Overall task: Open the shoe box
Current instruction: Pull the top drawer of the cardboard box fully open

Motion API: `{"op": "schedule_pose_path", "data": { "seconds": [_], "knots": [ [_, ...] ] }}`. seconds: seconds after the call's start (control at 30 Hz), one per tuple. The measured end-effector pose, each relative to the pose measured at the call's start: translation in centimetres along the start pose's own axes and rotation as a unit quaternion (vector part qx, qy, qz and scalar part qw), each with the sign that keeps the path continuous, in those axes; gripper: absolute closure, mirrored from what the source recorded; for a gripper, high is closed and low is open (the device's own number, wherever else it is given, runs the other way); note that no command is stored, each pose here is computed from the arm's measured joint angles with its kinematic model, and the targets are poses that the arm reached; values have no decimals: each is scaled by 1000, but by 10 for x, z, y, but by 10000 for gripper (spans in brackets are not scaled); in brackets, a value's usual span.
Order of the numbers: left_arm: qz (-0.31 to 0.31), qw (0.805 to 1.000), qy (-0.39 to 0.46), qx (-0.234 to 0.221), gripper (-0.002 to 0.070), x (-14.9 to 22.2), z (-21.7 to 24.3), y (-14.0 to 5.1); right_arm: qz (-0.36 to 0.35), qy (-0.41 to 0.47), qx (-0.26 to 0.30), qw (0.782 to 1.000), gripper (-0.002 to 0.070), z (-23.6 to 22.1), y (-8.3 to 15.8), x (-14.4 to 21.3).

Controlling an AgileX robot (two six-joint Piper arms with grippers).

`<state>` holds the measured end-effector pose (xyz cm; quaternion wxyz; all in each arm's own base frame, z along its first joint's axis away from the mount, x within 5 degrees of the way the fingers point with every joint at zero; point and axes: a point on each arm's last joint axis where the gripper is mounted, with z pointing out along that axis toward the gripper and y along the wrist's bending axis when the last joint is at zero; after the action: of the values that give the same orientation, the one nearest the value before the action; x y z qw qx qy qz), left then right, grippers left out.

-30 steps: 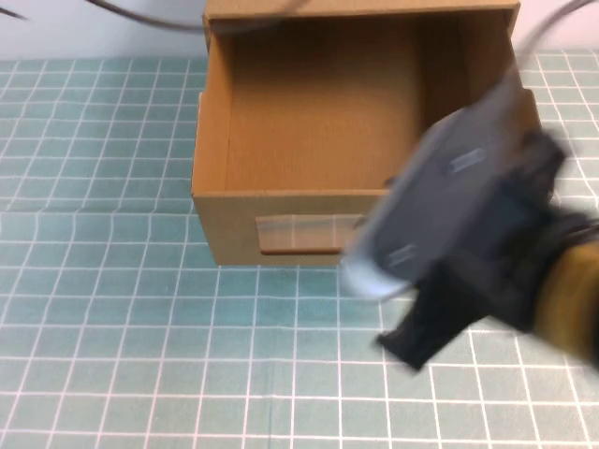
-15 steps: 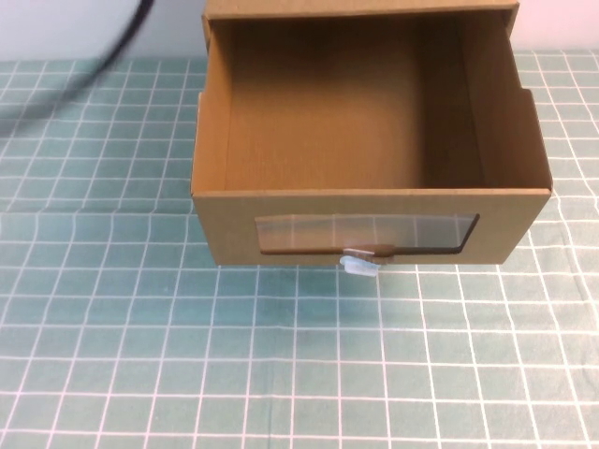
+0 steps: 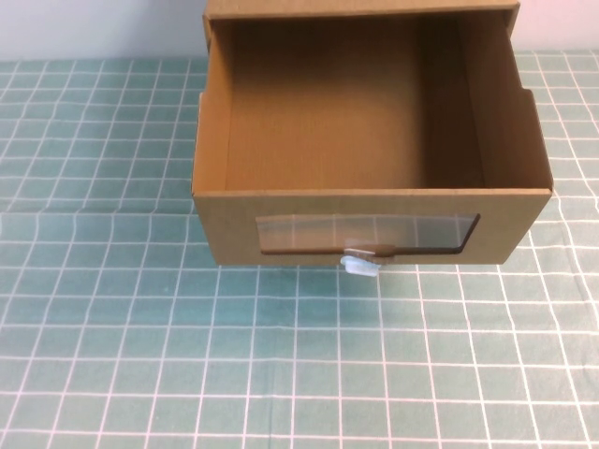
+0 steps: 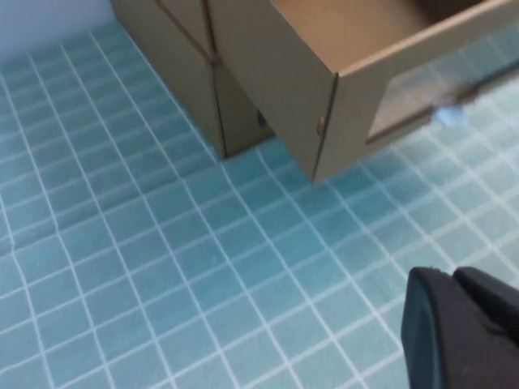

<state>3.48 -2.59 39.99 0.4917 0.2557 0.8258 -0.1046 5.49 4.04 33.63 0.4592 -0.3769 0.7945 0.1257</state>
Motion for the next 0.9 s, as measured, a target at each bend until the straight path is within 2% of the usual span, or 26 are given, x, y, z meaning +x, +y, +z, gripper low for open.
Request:
{"op": "schedule_pose_path", "data": {
  "seconds": [0.13, 0.27, 0.9],
  "knots": [
    [-17, 998, -62, -13, 680, 35, -2, -5, -5, 22, -2, 1000, 689, 8, 3, 9],
    [-22, 994, -107, -23, 680, 50, 1, -7, -6, 33, -5, 999, 689, 11, 5, 14],
    [-24, 993, -116, -26, 680, 53, 5, -6, 0, 39, -16, 999, 689, 11, 7, 16]
  ]
}}
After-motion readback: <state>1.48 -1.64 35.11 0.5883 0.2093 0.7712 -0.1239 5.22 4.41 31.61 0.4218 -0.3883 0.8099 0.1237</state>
